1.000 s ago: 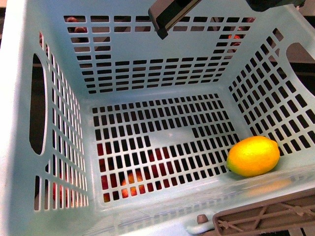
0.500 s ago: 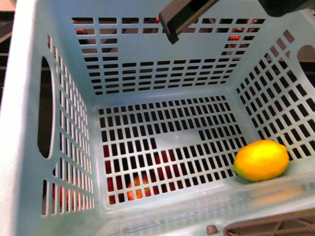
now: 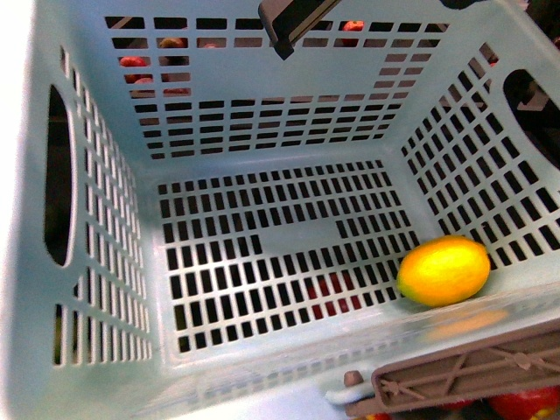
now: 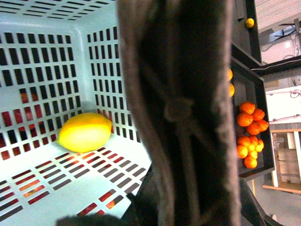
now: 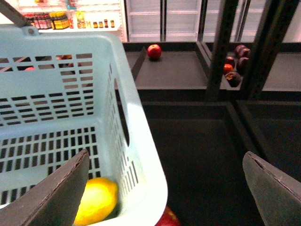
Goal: Pick lemon and mango into basket
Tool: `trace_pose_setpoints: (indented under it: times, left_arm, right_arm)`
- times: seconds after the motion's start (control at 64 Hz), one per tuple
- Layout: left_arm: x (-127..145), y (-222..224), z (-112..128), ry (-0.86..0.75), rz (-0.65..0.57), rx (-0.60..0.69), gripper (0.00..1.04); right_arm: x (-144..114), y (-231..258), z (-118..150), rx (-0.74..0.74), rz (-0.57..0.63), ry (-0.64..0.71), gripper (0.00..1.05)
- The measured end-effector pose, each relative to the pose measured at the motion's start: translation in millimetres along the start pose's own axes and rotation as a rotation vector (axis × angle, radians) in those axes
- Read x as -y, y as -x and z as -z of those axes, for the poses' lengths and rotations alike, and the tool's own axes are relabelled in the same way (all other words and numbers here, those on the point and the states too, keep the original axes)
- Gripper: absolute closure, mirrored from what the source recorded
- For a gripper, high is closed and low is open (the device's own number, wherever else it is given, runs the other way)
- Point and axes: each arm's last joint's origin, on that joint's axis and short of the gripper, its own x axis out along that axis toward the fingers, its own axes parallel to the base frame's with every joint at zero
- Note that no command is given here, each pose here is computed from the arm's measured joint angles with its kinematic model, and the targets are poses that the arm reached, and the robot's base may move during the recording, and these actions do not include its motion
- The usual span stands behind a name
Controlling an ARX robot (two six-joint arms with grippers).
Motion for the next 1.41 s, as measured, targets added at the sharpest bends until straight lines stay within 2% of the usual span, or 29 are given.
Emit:
trace_pose_setpoints:
  times: [1.406]
  left_arm:
    - [-0.1, 0.0, 0.0, 0.0, 0.002, -0.003, 1.0]
  right_arm:
    - [-0.1, 0.1, 0.1, 0.0, -0.001, 0.0, 0.09]
